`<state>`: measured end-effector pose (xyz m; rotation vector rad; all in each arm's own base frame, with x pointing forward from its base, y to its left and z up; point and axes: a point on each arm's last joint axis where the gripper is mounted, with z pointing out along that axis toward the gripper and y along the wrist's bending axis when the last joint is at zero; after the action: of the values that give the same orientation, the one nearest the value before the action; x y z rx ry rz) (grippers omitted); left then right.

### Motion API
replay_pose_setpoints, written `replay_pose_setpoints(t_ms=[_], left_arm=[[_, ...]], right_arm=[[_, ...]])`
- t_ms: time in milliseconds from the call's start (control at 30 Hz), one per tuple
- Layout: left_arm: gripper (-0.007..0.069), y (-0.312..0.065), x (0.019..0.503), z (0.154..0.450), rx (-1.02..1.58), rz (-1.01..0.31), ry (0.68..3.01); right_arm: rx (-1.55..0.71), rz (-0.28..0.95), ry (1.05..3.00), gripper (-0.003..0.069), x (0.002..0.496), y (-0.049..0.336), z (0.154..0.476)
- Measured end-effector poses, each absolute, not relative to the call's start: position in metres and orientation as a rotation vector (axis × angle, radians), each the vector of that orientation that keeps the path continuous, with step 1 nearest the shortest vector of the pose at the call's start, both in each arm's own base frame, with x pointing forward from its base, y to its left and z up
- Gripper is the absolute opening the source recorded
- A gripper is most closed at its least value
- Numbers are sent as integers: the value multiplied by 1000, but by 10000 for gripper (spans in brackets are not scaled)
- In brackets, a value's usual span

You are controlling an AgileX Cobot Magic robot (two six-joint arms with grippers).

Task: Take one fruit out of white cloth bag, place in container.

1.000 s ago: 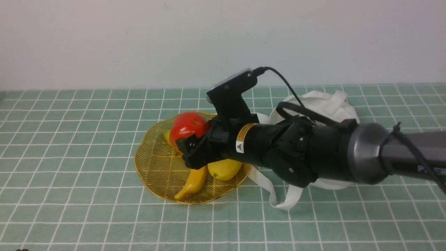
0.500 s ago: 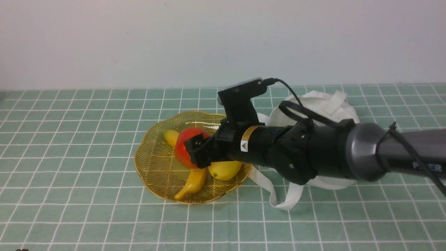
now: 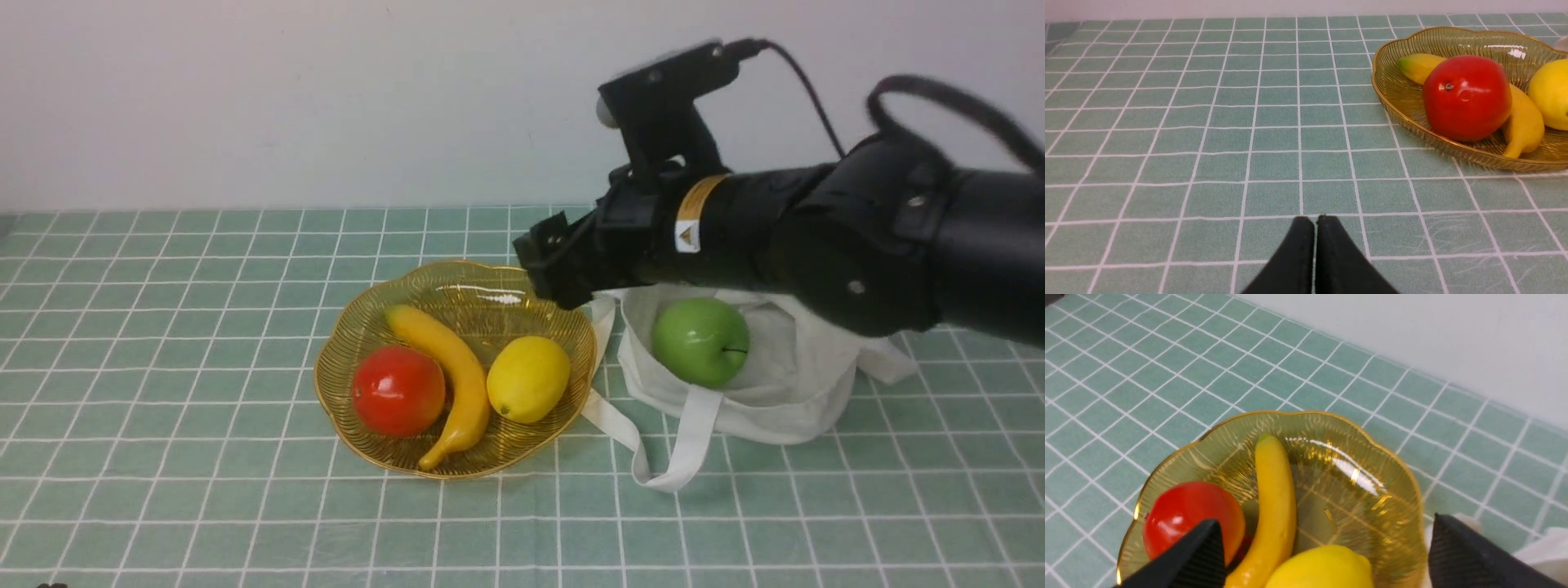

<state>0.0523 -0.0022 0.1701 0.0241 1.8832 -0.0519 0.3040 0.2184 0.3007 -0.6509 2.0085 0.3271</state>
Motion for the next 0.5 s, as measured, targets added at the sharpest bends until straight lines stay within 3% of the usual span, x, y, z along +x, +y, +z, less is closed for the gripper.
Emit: replay_pose_setpoints(t_ms=[167, 400, 500], left_arm=[[-8, -2, 52, 170, 24, -52, 1883], [-8, -2, 52, 170, 24, -52, 1883], [-8, -2, 52, 170, 24, -52, 1883]], right_arm=[[-657, 220, 2054, 380, 267, 183, 348], [-587, 156, 2124, 52, 199, 126, 402], [-547, 168, 2113, 1, 171, 104, 419]])
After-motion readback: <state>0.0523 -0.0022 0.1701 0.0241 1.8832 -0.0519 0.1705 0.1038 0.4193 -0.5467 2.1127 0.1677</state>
